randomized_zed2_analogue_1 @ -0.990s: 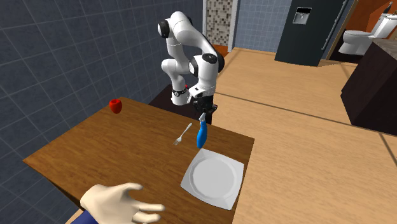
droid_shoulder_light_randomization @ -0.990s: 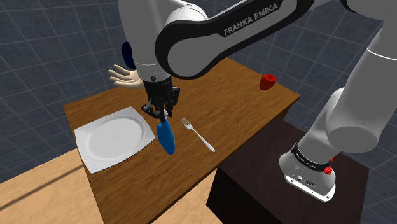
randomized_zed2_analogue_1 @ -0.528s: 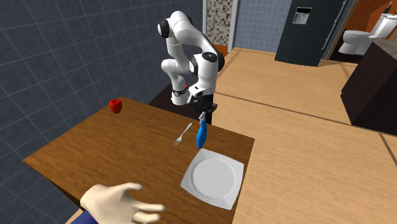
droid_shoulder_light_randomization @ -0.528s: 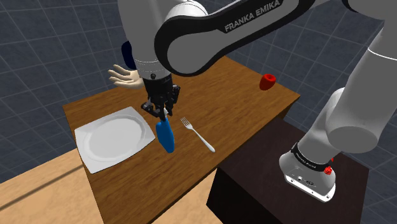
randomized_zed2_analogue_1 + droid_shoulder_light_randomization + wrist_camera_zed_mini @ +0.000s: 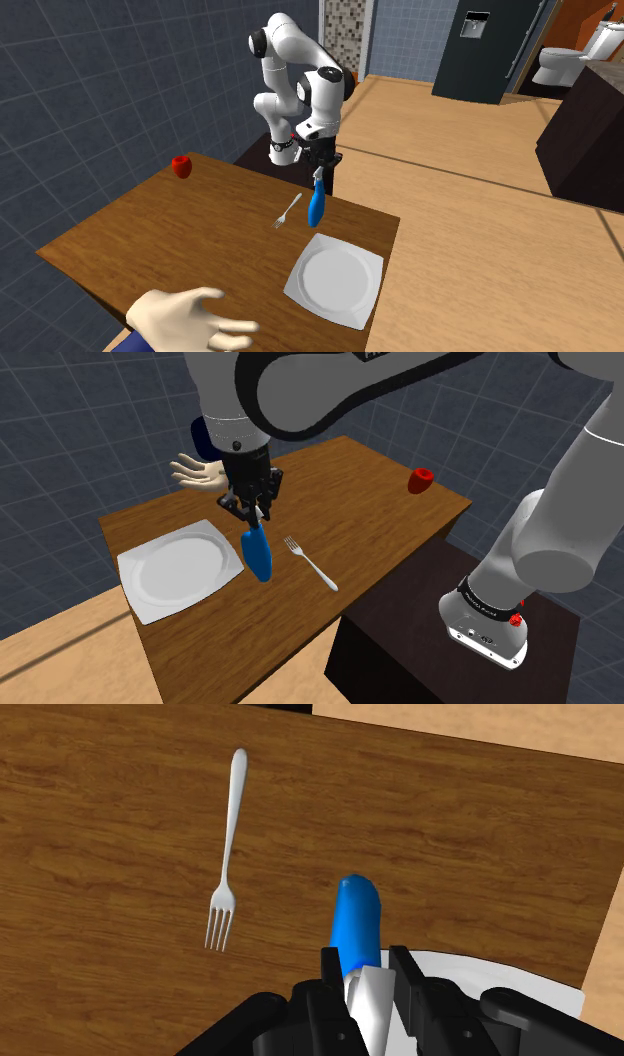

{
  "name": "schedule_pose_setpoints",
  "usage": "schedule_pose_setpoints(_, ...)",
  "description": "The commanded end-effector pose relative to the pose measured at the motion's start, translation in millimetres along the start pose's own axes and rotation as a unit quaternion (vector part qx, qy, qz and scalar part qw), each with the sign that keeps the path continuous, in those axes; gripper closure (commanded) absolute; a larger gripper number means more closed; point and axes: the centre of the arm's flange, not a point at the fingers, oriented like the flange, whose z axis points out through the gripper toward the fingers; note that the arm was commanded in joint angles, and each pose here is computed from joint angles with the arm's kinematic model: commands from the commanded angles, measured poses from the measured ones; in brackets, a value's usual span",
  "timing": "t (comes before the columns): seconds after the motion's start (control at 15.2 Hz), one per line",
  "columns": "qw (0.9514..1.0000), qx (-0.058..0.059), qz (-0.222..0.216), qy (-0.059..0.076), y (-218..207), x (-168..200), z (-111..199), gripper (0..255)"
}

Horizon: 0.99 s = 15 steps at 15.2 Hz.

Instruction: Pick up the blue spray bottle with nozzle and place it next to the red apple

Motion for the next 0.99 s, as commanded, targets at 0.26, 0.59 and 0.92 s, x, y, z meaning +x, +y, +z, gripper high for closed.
schedule_pose_setpoints(0.26,1.0,0.0,0.0,0.0,1,-1,-32,255)
schedule_pose_setpoints(0.59,1.0,0.0,0.0,0.0,3,-1,-59,255)
schedule_pose_setpoints(0.92,1.0,0.0,0.0,0.0,4,-2,-85,255)
